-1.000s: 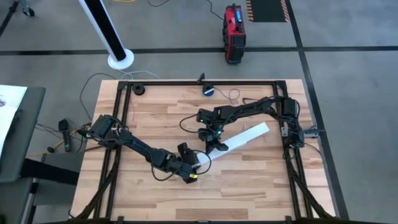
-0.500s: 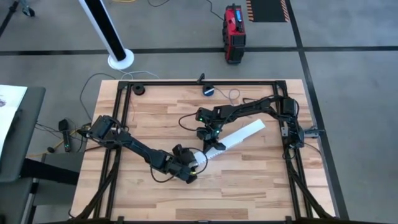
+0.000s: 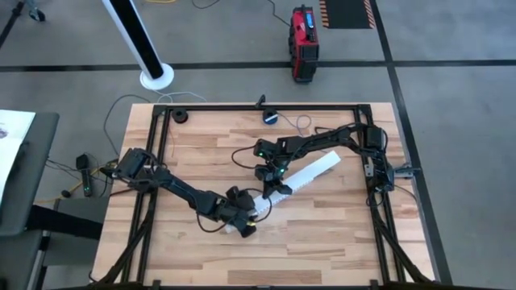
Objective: Ziptie cables
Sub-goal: Close the white cable duct
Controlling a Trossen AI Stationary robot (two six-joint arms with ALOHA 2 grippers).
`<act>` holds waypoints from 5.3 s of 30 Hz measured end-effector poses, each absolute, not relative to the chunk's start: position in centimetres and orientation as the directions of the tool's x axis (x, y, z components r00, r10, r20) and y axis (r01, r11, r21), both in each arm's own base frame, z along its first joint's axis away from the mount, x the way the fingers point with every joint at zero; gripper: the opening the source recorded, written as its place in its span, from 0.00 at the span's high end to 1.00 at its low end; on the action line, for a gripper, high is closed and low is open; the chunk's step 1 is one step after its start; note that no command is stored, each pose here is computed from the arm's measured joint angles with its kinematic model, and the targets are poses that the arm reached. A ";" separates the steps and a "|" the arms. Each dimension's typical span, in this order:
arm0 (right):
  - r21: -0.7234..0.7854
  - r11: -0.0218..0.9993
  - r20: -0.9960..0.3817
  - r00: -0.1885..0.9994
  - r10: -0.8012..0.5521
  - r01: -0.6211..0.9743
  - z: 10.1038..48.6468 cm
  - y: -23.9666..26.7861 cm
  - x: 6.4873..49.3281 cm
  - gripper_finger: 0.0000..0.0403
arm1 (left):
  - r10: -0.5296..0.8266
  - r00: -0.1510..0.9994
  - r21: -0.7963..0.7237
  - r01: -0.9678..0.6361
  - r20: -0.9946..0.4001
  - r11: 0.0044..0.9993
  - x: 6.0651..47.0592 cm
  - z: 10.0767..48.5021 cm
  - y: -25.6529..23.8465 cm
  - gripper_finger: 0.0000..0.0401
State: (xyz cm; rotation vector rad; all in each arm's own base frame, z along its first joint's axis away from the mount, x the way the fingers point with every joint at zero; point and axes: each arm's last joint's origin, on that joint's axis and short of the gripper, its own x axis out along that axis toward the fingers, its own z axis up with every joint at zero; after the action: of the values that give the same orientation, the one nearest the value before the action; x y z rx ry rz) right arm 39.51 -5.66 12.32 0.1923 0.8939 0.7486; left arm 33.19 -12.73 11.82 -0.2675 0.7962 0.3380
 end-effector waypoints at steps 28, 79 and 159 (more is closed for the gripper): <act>0.445 0.790 -0.646 0.460 0.609 -0.421 12.4 -7.7 39.6 1.00 | 0.300 0.625 -0.150 -0.563 -0.720 0.812 31.6 12.4 -15.6 0.31; 0.539 0.661 -0.533 0.397 0.748 -0.522 10.1 -4.9 40.7 1.00 | 0.398 0.601 0.119 -0.449 -0.693 0.885 31.3 12.2 -15.0 0.31; -0.016 0.759 -0.919 0.309 0.246 -0.651 17.6 -1.7 39.3 1.00 | 0.500 0.591 -0.022 -0.659 -0.633 0.752 29.8 11.4 -15.2 0.31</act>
State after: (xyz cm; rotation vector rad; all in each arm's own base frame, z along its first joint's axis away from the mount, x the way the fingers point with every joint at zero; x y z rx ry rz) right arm 39.34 -1.70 17.57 -0.4250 1.1079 0.6167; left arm 29.77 -15.18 11.38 -0.2665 0.6468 0.6837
